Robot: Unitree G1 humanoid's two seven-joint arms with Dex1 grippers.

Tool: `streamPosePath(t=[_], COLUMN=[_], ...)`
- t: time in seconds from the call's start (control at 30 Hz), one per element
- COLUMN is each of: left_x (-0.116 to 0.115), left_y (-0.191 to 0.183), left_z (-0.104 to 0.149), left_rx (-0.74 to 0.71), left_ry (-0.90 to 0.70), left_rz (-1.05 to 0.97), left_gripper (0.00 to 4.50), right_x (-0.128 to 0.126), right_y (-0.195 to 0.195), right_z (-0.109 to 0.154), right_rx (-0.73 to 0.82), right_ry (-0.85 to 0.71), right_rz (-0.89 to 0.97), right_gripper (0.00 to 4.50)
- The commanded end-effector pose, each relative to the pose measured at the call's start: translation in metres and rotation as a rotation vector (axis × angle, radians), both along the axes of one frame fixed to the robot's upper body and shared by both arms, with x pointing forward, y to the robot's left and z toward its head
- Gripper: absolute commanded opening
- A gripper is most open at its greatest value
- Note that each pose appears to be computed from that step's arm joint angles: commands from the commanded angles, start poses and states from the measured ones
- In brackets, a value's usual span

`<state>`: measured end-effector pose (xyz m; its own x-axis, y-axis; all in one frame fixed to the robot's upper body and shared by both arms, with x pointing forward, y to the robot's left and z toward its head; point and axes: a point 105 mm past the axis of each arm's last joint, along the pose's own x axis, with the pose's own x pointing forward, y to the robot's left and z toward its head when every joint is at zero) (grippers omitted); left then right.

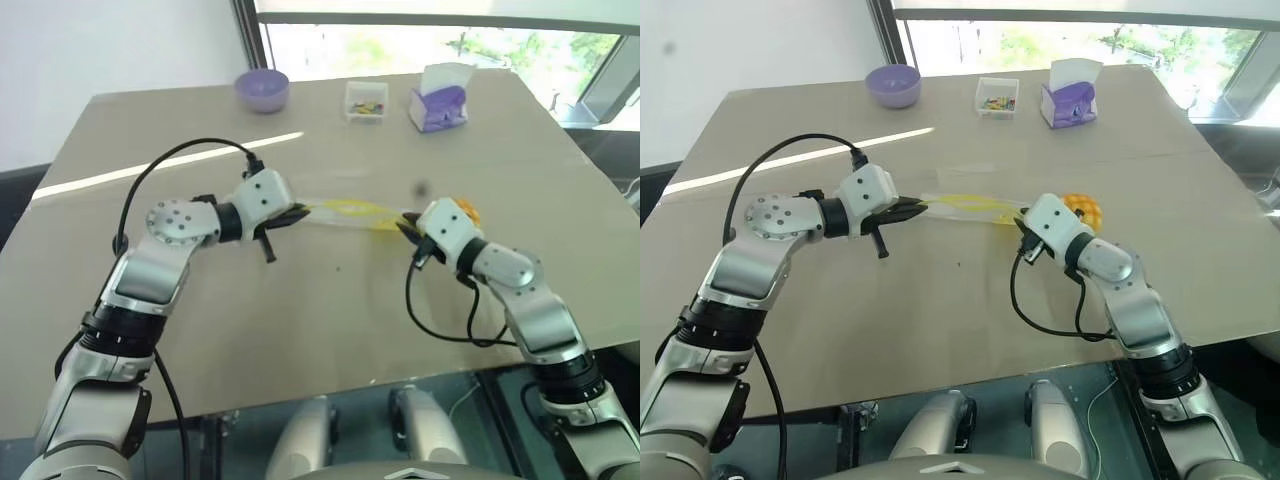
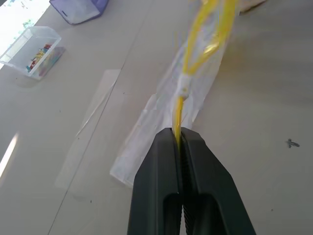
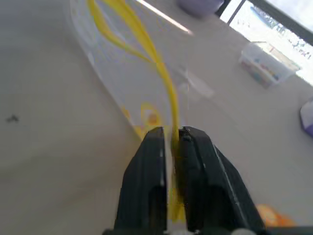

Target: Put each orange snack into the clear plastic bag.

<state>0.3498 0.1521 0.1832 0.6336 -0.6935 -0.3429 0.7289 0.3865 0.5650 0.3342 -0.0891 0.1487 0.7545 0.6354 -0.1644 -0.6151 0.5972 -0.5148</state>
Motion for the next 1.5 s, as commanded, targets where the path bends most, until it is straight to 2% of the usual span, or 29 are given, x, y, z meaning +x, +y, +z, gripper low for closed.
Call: streamPosePath(t=[0.03, 0.2, 0.27, 0.37, 0.43, 0.47, 0.57, 0.77, 1.33, 1.5], left_x=[-0.003, -0.003, -0.003, -0.002, -0.002, -0.002, -0.002, -0.005, -0.008, -0.012], left_y=[0.0, -0.001, -0.001, -0.003, -0.004, -0.005, -0.006, -0.008, -0.011, -0.015], left_z=[0.016, 0.014, 0.014, 0.014, 0.014, 0.015, 0.016, 0.017, 0.018, 0.015], left_rx=[-0.003, -0.001, -0.001, -0.003, -0.004, -0.004, -0.002, -0.004, -0.025, -0.004], left_ry=[-0.075, -0.08, -0.082, -0.084, -0.086, -0.086, -0.089, -0.094, -0.096, -0.103], left_rz=[-0.004, -0.004, -0.005, -0.006, -0.008, -0.009, -0.013, -0.013, -0.009, -0.038], left_gripper=[0.0, 0.0, 0.0, 0.0, 0.0, 0.0, 0.0, 0.0, 0.0, 0.0], right_x=[-0.008, -0.028, -0.029, -0.029, -0.03, -0.028, -0.019, -0.004, 0.007, 0.01], right_y=[-0.009, -0.028, -0.033, -0.021, 0.0, 0.012, 0.038, 0.062, 0.071, 0.068], right_z=[0.016, 0.025, 0.038, 0.051, 0.055, 0.057, 0.058, 0.053, 0.03, 0.026], right_rx=[0.023, 0.122, 0.176, 0.209, 0.228, 0.243, 0.256, 0.242, 0.114, 0.126], right_ry=[-0.068, -0.016, -0.027, -0.058, -0.062, -0.067, -0.082, -0.084, -0.073, -0.047], right_rz=[0.019, 0.109, 0.1, 0.125, 0.182, 0.2, 0.216, 0.199, 0.197, 0.177], right_gripper=[2.03, 2.03, 2.03, 1.25, 0.29, 0.08, 0.08, 0.08, 0.08, 0.08])
